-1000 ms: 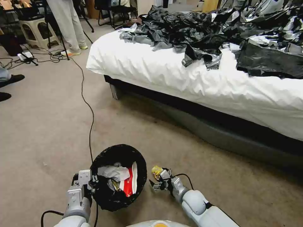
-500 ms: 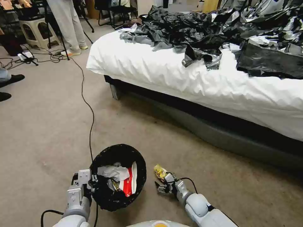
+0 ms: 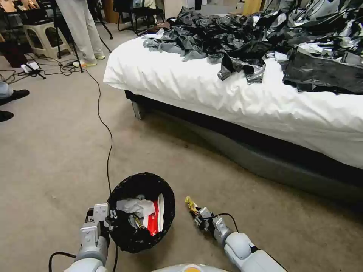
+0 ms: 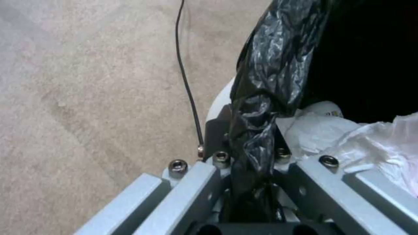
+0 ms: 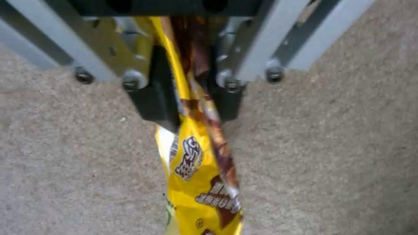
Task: Pick up the trash bin, then pick up the garbage from the floor and place it into the trash bin.
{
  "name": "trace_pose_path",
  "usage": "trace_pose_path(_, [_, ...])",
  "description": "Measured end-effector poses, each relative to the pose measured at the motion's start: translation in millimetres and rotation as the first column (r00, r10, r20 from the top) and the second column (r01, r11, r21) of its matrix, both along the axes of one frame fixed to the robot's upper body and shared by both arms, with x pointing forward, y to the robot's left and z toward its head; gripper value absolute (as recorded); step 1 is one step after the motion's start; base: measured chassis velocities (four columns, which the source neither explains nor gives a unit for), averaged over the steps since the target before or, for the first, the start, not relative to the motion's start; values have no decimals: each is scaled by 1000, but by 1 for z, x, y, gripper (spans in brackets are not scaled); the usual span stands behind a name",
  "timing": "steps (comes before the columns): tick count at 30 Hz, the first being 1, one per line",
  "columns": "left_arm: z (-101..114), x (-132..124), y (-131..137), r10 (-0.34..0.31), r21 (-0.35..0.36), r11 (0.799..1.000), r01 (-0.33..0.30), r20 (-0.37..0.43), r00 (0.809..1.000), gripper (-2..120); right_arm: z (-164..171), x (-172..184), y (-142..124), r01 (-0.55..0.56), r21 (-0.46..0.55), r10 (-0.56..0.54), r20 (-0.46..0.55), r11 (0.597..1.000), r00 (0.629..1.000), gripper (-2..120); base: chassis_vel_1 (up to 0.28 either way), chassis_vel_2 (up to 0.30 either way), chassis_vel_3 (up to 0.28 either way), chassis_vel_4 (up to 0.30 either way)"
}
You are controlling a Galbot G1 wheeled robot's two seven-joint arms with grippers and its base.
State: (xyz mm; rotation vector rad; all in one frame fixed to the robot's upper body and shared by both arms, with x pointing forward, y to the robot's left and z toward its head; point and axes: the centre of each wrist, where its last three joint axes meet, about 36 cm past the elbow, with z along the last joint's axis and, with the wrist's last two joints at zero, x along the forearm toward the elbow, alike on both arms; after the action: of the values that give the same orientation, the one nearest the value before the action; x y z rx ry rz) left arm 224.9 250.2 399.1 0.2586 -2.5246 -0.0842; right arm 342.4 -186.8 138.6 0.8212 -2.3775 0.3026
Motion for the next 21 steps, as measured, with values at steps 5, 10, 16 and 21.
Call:
trace_pose_path(5, [0, 2, -1, -2, -2, 1000, 2, 3, 1000, 0, 4, 2, -4, 4, -1, -4, 12, 1000, 1000, 0, 0, 0, 0, 0])
trace_pose_path(10, [1, 3, 0, -2, -1, 1000, 2, 4, 1000, 0, 10, 4, -6, 18, 0, -18, 29, 1000, 999, 0, 0, 0, 0, 0])
trace_pose_path(16, [-1, 3, 0, -2, -1, 1000, 2, 1, 1000, 0, 43, 7, 1, 38, 75, -48, 140, 996, 989, 0, 0, 0, 0, 0])
trace_pose_path(21, [-1, 3, 0, -5, -1, 1000, 5, 0, 1000, 0, 74, 16, 9, 36, 163, -79, 263, 986, 961, 0, 0, 0, 0, 0])
